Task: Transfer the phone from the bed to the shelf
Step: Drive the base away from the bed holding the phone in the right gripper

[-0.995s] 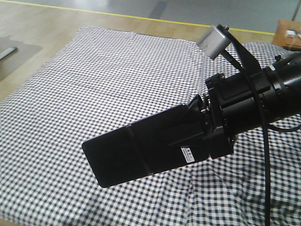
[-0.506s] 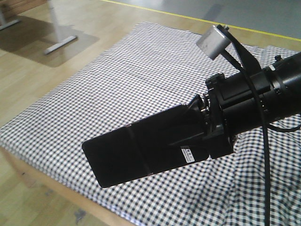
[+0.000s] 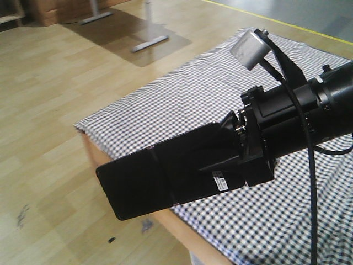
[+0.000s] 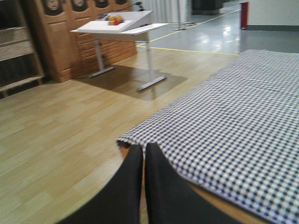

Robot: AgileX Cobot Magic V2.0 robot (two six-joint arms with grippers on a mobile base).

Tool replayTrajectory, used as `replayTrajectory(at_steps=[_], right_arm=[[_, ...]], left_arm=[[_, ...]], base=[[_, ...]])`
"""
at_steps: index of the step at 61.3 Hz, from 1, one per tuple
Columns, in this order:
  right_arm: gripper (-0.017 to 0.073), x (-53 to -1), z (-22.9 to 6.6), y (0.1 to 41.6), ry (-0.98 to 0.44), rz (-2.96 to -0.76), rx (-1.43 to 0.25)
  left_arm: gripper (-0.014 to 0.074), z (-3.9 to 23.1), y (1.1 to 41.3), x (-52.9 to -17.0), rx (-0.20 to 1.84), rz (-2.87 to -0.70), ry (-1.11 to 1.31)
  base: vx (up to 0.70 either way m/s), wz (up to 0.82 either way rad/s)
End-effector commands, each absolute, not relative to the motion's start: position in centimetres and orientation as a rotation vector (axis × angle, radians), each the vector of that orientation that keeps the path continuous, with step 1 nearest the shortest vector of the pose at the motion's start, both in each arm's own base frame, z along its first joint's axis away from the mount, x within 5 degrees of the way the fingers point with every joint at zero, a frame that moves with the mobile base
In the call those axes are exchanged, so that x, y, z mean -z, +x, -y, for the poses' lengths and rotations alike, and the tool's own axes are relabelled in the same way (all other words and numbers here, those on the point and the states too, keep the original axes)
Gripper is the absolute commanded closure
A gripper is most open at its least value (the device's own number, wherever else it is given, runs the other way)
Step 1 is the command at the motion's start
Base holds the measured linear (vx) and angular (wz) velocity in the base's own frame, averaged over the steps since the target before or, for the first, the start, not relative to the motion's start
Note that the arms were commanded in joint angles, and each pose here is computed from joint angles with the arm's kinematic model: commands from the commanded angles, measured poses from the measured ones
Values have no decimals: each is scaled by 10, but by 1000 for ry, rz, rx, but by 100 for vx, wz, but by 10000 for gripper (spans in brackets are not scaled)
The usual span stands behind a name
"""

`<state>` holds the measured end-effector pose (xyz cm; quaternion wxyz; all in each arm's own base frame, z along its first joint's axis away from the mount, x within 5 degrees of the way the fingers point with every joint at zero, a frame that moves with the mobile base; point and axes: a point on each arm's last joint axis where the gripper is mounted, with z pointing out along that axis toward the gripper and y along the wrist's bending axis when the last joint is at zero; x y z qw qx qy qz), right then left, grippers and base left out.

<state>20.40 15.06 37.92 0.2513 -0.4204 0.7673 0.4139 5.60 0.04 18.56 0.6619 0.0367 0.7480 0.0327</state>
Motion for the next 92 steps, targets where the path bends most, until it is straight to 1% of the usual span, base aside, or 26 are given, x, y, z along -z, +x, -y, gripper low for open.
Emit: replayTrajectory(at_steps=[1, 60, 92], right_arm=[[560, -398, -151, 191, -1163, -2003, -1213], [560, -398, -151, 191, -1162, -2004, -1213], [560, -398, -151, 191, -1163, -2003, -1213]], left_arm=[[593, 0, 55, -201, -65, -1583, 76], [593, 0, 55, -201, -65, -1583, 76], [593, 0, 55, -201, -65, -1583, 76]], base=[[-14, 56], [-15, 57], [-9, 33]])
